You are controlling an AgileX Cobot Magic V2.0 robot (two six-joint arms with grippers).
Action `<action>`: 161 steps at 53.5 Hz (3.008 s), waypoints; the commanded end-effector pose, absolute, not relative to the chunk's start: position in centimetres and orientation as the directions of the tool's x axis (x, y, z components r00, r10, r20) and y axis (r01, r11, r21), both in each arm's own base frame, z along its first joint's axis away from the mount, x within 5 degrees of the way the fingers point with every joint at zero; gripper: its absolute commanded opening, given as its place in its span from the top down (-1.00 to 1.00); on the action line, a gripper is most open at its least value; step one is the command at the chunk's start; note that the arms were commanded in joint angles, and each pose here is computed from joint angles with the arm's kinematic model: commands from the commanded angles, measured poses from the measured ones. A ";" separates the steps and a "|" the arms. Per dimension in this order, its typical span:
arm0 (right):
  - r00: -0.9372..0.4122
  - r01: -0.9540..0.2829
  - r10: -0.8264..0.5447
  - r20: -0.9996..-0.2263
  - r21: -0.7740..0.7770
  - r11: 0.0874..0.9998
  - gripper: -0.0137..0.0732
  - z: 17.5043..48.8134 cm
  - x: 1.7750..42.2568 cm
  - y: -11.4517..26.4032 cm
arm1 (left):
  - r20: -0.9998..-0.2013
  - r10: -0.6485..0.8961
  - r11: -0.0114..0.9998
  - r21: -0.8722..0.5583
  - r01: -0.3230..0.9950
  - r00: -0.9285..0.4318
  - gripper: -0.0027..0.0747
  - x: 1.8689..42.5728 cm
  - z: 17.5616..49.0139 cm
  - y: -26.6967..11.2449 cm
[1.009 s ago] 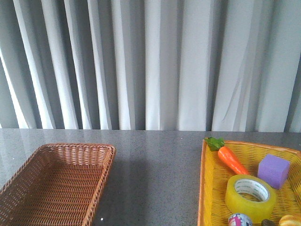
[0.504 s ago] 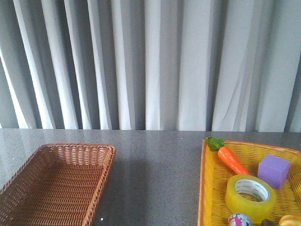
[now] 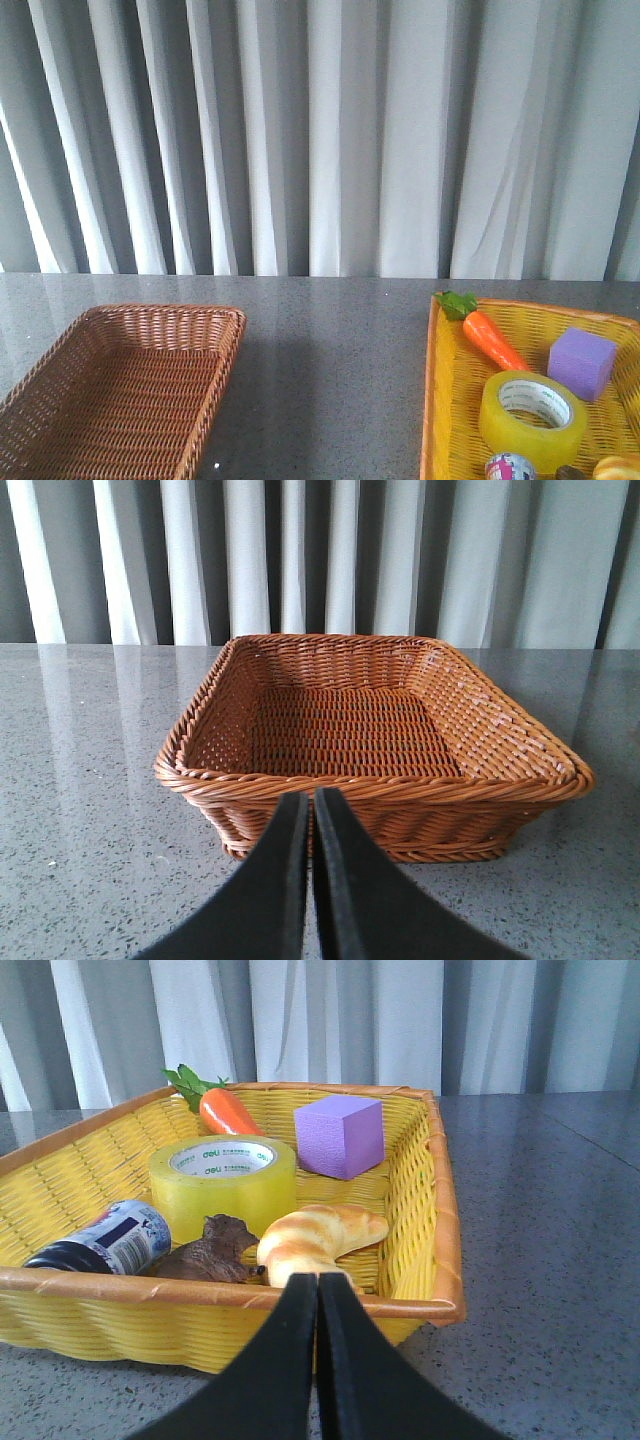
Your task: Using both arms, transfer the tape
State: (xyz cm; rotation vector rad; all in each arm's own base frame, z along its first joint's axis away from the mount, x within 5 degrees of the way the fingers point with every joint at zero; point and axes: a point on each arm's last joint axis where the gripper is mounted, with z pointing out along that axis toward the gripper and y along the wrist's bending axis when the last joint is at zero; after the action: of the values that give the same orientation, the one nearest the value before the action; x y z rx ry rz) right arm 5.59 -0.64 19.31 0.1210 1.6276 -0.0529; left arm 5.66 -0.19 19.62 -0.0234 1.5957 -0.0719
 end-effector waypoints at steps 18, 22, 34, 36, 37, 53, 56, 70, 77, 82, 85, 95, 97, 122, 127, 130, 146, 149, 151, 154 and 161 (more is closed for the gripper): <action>0.214 0.074 0.096 -0.972 0.114 0.991 0.70 21.5 5.4 -0.5 | -0.955 -0.090 0.996 -0.080 0.045 0.284 0.95 5.0 23.2 -0.1; 0.363 0.048 0.119 -0.924 0.146 0.988 0.70 23.2 4.9 -0.5 | -0.890 -0.202 0.979 -0.181 0.088 0.410 0.95 4.5 24.5 0.1; 0.294 0.055 0.140 -0.945 0.163 0.985 0.70 31.4 3.6 -0.4 | -0.924 -0.127 0.992 -0.116 0.053 0.360 0.95 5.5 29.7 0.0; 0.258 0.074 0.123 -0.958 0.146 0.986 0.70 32.6 3.8 -0.5 | -0.926 -0.139 0.990 -0.128 0.055 0.350 0.95 6.2 30.9 0.0; 0.240 0.082 0.119 -0.963 0.143 0.986 0.70 33.3 4.0 -0.6 | -0.927 -0.151 0.988 -0.140 0.058 0.343 0.95 6.7 31.8 0.0; -0.077 0.122 0.043 -0.996 0.033 0.992 0.70 39.7 13.2 -1.4 | -0.973 -0.207 0.978 -0.202 0.050 0.107 0.95 16.4 42.7 -0.4; -0.115 0.097 0.038 -0.993 0.027 0.995 0.70 39.8 14.8 -1.1 | -0.975 -0.208 0.978 -0.204 0.046 0.083 0.95 17.9 43.5 -0.4; -0.166 0.052 0.022 -0.986 0.014 0.999 0.70 38.4 19.6 -0.5 | -0.974 -0.209 0.978 -0.206 0.042 0.086 0.95 21.6 43.9 -0.5; -0.204 0.052 -0.006 -0.979 -0.017 0.999 0.68 37.7 20.4 -0.6 | -0.985 -0.165 0.986 -0.163 0.033 0.055 0.92 22.5 43.3 -0.5; -0.218 0.052 -0.004 -0.976 -0.016 0.999 0.58 37.5 20.7 -0.6 | -0.989 -0.142 0.989 -0.143 0.023 -0.047 0.83 23.3 42.7 -0.6; -0.225 0.051 -0.005 -0.974 -0.017 0.999 0.47 37.3 20.9 -0.6 | -0.983 -0.139 0.990 -0.142 0.017 -0.117 0.74 24.0 42.6 -0.6; -0.303 0.068 -0.002 -0.953 -0.024 0.997 -0.13 37.5 22.5 -0.8 | -0.966 -0.129 0.991 -0.135 0.010 -0.226 0.21 26.6 43.2 -0.8; -0.325 0.074 0.000 -0.946 -0.025 0.997 -0.25 37.6 22.9 -0.8 | -0.962 -0.130 0.991 -0.136 0.009 -0.239 0.09 27.2 43.2 -0.8; -0.628 0.143 0.084 -0.774 -0.009 0.990 -0.69 37.9 32.0 -1.3 | -0.902 -0.098 0.994 -0.109 0.000 -0.421 -0.42 31.3 40.1 -0.9; -0.703 0.161 0.103 -0.704 -0.016 0.987 -0.67 37.3 34.3 -1.4 | -0.888 -0.097 0.994 -0.108 -0.002 -0.449 -0.42 31.5 39.7 -0.9; -0.744 0.166 0.116 -0.658 -0.015 0.986 -0.67 36.4 35.5 -1.4 | -0.883 -0.097 0.994 -0.107 -0.003 -0.458 -0.42 31.5 39.5 -0.9; -0.843 0.122 0.092 -0.531 -0.023 0.992 -0.65 31.4 39.6 -1.1 | -0.872 -0.096 0.994 -0.107 -0.004 -0.480 -0.42 31.4 39.3 -1.0; -0.854 0.123 0.093 -0.511 -0.025 0.992 -0.65 30.5 40.1 -1.1 | -0.870 -0.095 0.994 -0.107 -0.004 -0.484 -0.42 31.4 39.3 -1.0; -0.863 0.124 0.093 -0.497 -0.029 0.992 -0.65 29.9 40.4 -1.2 | -0.867 -0.095 0.994 -0.107 -0.005 -0.488 -0.42 31.3 39.3 -1.0; -0.870 0.124 0.093 -0.483 -0.031 0.992 -0.65 29.2 40.6 -1.2 | -0.864 -0.095 0.994 -0.106 -0.005 -0.495 -0.42 31.3 39.2 -1.0; -0.883 0.135 0.110 -0.456 -0.023 0.991 -0.65 28.0 41.1 -1.6 | -0.858 -0.094 0.994 -0.106 -0.006 -0.505 -0.42 31.3 39.1 -1.0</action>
State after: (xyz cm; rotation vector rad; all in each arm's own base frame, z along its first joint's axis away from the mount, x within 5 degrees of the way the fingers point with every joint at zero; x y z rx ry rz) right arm 40.97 -1.04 25.52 0.1699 2.7615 -0.0791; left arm 31.63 -0.99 36.64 -0.0683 2.2118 -0.1002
